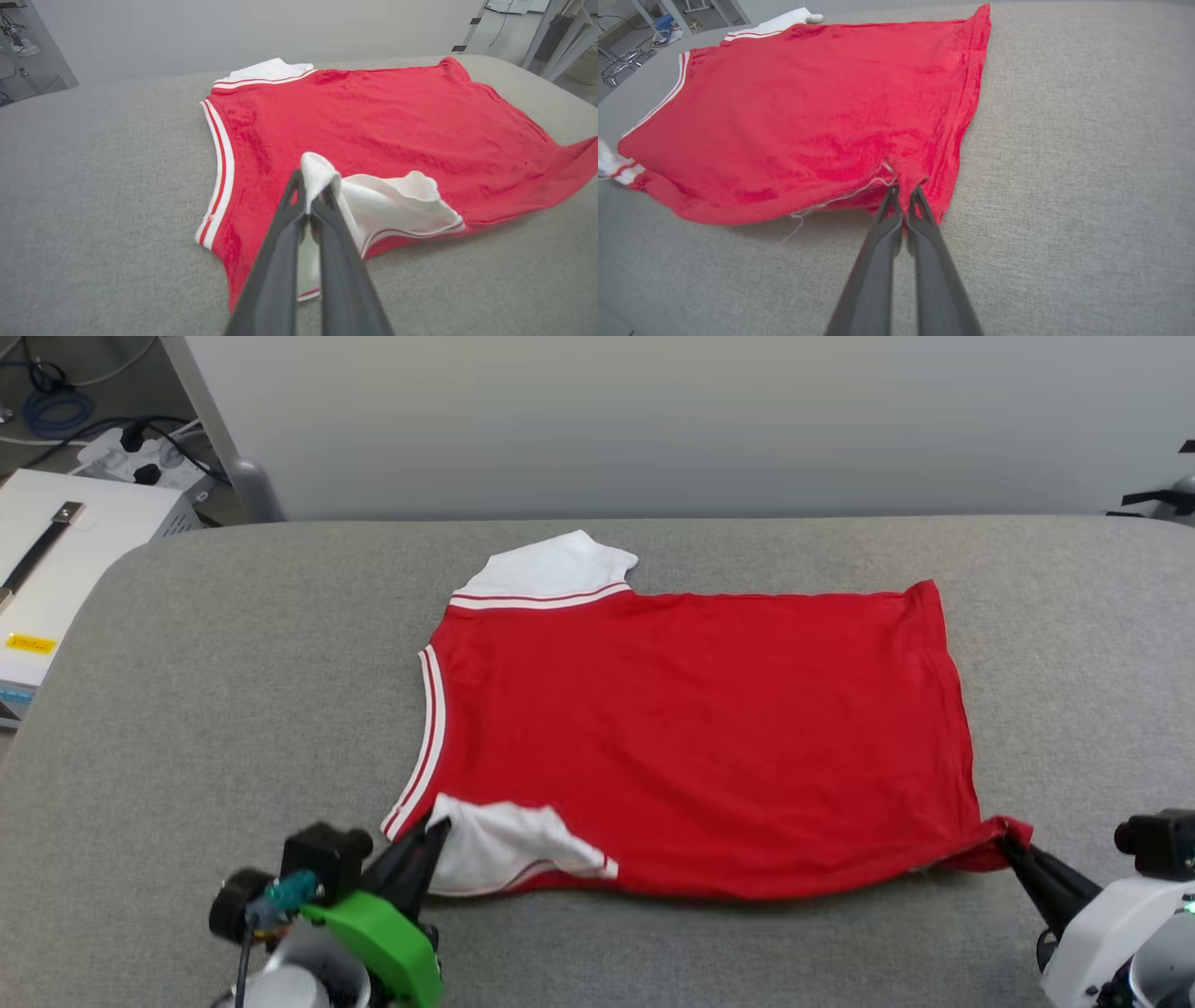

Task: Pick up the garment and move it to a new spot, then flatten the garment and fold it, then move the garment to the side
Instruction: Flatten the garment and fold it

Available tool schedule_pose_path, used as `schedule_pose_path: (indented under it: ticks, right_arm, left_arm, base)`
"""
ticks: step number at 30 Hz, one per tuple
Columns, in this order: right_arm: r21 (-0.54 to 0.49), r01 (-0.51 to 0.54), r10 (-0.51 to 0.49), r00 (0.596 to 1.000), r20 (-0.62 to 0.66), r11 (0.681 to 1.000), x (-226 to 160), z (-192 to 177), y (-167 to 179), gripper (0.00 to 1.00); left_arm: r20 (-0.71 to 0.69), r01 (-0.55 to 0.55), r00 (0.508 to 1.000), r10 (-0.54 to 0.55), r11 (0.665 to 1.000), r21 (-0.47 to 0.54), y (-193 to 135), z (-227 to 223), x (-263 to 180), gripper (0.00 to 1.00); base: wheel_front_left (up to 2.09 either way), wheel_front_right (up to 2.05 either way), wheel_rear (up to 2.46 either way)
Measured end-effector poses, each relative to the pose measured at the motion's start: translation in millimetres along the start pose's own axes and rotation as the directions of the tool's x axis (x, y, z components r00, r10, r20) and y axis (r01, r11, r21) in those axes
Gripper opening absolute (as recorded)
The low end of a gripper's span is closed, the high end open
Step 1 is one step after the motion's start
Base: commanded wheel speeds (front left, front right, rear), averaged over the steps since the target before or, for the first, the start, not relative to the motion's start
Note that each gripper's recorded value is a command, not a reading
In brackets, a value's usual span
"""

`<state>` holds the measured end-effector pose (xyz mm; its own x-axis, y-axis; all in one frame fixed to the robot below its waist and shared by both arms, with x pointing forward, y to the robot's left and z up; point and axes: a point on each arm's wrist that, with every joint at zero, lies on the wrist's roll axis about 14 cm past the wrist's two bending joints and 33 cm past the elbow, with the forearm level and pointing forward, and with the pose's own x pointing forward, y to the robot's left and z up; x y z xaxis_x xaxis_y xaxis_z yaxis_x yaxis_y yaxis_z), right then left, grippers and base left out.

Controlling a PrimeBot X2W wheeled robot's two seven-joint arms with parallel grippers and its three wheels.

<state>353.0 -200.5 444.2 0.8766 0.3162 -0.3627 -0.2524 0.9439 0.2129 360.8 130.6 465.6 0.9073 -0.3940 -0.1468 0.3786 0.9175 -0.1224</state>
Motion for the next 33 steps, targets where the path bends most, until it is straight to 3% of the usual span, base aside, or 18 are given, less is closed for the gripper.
schedule_pose_path:
  ticks: [6, 11, 19, 23, 30, 31, 32, 33]
  right_arm:
    - [0.01, -0.001, 0.001, 1.0, 0.021, 1.0, 24, 24, -4, 0.0]
    - [0.019, 0.001, -0.001, 1.0, -0.001, 1.0, 48, 30, -9, 0.0]
    - [0.036, 0.045, -0.042, 0.995, -0.094, 0.998, 88, 13, -30, 0.0]
    - [0.04, 0.071, -0.063, 0.983, -0.173, 0.997, 99, -11, -40, 0.0]
    - [0.046, 0.068, -0.058, 0.979, -0.194, 0.997, 112, -22, -39, 0.0]
    - [0.047, 0.066, -0.056, 0.981, -0.187, 0.997, 112, -22, -39, 0.22]
    - [0.043, 0.059, -0.051, 0.983, -0.179, 0.997, 113, -20, -36, 0.51]
    - [0.04, 0.052, -0.045, 0.985, -0.167, 0.998, 113, -18, -34, 1.0]
  left_arm:
    - [0.032, 0.018, 0.999, -0.021, 0.997, 0.082, 26, 35, 48, 0.0]
    - [-0.026, 0.018, 1.0, -0.015, 0.993, 0.115, 48, 31, 82, 0.0]
    - [-0.198, 0.015, 0.98, 0.012, 0.99, 0.137, 74, -23, 116, 0.0]
    - [-0.289, 0.036, 0.957, 0.0, 0.992, 0.12, 71, -60, 119, 0.0]
    - [-0.309, 0.05, 0.951, -0.014, 0.993, 0.108, 70, -73, 125, 0.0]
    - [-0.304, 0.05, 0.953, -0.014, 0.993, 0.111, 70, -72, 125, 0.0]
    - [-0.298, 0.047, 0.955, -0.012, 0.993, 0.112, 70, -69, 125, 0.23]
    - [-0.295, 0.044, 0.956, -0.009, 0.993, 0.112, 70, -68, 124, 0.96]
  base:
    - [0.0, 0.0, 0.0]
    - [0.0, 0.0, 0.0]
    - [0.0, 0.0, 0.0]
    - [0.0, 0.0, 0.0]
    - [0.0, 0.0, 0.0]
    - [0.0, 0.0, 0.0]
    - [0.0, 0.0, 0.0]
    - [0.0, 0.0, 0.0]
